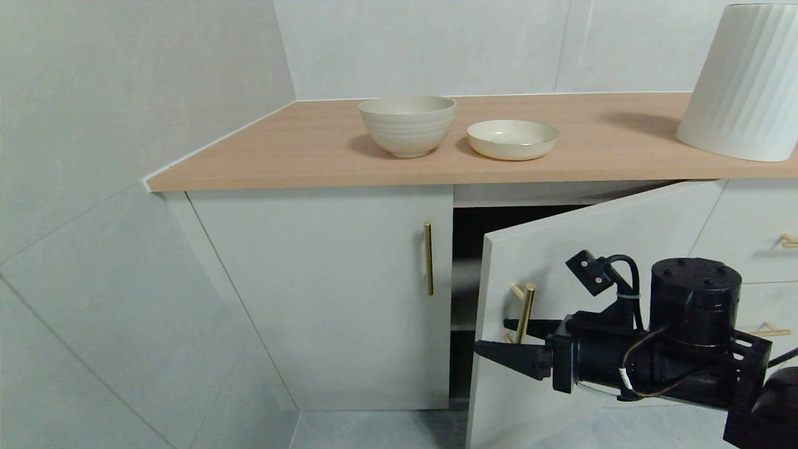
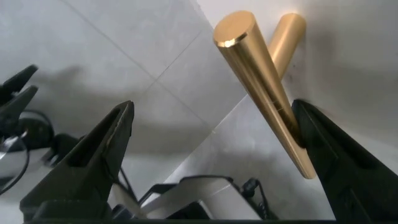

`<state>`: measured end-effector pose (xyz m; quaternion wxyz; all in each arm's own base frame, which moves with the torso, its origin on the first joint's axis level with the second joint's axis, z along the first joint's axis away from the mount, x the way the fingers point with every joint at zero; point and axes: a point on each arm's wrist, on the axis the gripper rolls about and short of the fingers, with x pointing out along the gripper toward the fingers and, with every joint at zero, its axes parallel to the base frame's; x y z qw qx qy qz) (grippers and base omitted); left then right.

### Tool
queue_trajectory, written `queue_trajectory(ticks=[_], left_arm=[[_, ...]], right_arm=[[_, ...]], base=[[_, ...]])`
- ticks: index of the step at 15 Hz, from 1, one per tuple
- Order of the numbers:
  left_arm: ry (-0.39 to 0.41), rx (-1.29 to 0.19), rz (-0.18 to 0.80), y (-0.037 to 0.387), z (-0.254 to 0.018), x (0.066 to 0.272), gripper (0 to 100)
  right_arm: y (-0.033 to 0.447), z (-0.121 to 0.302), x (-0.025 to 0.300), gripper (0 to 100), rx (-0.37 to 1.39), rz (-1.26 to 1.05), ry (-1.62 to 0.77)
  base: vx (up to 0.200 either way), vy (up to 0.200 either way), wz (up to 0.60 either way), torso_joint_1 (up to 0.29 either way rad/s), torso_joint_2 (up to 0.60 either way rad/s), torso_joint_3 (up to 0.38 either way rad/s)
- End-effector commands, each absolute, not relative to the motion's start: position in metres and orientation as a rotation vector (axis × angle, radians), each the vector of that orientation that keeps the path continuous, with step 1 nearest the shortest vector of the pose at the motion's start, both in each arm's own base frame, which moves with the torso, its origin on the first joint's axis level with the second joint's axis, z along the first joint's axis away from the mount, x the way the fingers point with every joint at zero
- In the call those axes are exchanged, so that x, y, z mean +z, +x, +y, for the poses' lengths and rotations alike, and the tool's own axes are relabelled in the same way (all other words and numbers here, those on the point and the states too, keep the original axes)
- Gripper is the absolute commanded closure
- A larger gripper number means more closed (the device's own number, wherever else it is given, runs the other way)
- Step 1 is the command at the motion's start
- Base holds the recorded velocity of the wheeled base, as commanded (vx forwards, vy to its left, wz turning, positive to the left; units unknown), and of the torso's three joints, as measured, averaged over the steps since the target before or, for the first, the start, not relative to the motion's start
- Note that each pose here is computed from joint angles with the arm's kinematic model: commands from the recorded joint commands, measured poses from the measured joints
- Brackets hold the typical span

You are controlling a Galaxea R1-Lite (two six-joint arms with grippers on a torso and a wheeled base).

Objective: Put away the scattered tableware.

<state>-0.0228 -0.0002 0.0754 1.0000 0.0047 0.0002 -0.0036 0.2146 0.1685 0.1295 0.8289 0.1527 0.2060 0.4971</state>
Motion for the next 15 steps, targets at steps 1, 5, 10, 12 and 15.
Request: queue_trajectory(ticks=[1,5,10,12,15], left_arm=[[0.012,-0.008,0.001,-0.023,0.0,0.076,0],[0.013,-0.02,-0.022,-0.024,-0.001,0.079,0],[0.008,-0.391,-0.006,-0.039,-0.009,0.167,0],[-0.021,-0.518,0.102,-0.01,-0.011,0.202,0],[-0.085,-0.677,0.269,0.044,-0.015,0.228,0]], right_arm=[[0.205,0.162,0.132,0,1.061,0.438,0.327],[0.203,0.161,0.133,0,1.061,0.438,0.328],[0.202,0.161,0.131,0,1.065,0.448,0.325],[0.2,0.163,0.13,0,1.075,0.452,0.322],[0.2,0.163,0.129,0,1.077,0.457,0.321]], base=[[0.0,0.0,0.0,0.0,0.0,0.0],[0.0,0.0,0.0,0.0,0.0,0.0],[0.0,0.0,0.0,0.0,0.0,0.0],[0.0,0.0,0.0,0.0,0.0,0.0],[0.0,0.0,0.0,0.0,0.0,0.0]])
